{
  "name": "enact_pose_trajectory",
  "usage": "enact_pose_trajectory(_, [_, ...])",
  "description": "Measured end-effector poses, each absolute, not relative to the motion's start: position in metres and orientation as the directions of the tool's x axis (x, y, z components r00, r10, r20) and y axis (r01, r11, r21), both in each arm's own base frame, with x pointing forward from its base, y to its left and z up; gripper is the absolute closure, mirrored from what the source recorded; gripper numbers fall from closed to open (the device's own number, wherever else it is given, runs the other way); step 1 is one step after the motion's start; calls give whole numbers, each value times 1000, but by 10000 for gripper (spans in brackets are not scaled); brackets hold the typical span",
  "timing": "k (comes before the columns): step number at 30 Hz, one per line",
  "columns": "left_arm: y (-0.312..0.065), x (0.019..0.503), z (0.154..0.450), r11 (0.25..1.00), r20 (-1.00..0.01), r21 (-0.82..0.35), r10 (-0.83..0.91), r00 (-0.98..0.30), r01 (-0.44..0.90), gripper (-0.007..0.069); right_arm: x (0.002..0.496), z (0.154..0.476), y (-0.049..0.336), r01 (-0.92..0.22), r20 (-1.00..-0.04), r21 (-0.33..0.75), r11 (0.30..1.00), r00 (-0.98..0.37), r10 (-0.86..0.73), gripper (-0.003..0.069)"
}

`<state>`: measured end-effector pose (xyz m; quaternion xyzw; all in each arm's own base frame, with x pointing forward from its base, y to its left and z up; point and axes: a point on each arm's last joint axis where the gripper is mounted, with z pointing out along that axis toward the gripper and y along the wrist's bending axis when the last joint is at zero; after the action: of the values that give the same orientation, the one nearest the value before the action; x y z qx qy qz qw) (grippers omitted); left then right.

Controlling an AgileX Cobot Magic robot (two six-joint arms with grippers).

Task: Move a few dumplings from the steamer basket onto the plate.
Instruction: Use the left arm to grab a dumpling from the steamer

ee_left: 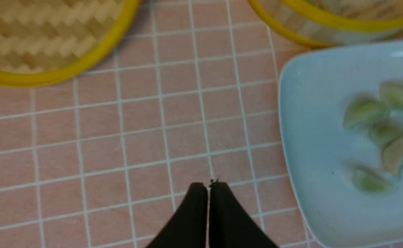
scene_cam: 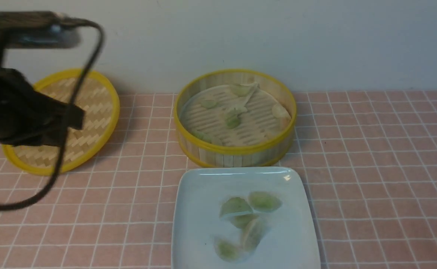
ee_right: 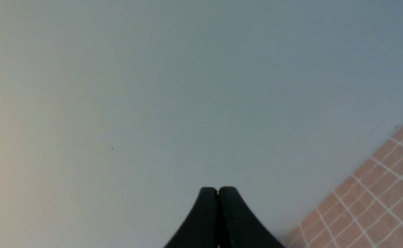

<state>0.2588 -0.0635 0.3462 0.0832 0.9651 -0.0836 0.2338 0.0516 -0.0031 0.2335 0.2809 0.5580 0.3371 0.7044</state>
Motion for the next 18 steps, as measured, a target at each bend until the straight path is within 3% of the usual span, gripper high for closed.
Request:
enact_pose_trajectory(3, [-103,297,326,940,-383,-94,269,-884,327,631,46,279,12,-167,-765,640,750,-55,641,673])
enact_pose_trajectory(4, [-114,306,324,934,-377,-87,291,-880,346,631,45,294,14,-175,-799,600,781,-86,595,673])
enact_pose_trajectory(7, [-147,335,323,899,-368,-76,377,-850,431,631,58,332,21,-131,-872,415,900,-341,352,673])
enact_pose_trajectory(8, [-148,337,323,898,-372,-75,378,-848,433,631,61,329,21,-121,-866,402,907,-372,334,673])
enact_pose_trajectory(9, [-163,352,324,883,-370,-71,409,-834,465,631,74,349,21,-106,-837,284,953,-512,193,673])
enact_pose_trajectory(11, [-174,372,322,873,-376,-69,425,-823,483,631,92,357,20,-102,-754,183,978,-653,73,673])
enact_pose_trajectory(14, [-187,398,319,865,-408,-66,432,-805,498,631,110,367,20,-129,-676,100,987,-737,-28,673])
enact_pose_trajectory(18, [-203,434,301,865,-442,-72,418,-793,496,631,132,374,24,-173,-627,86,981,-775,-82,673])
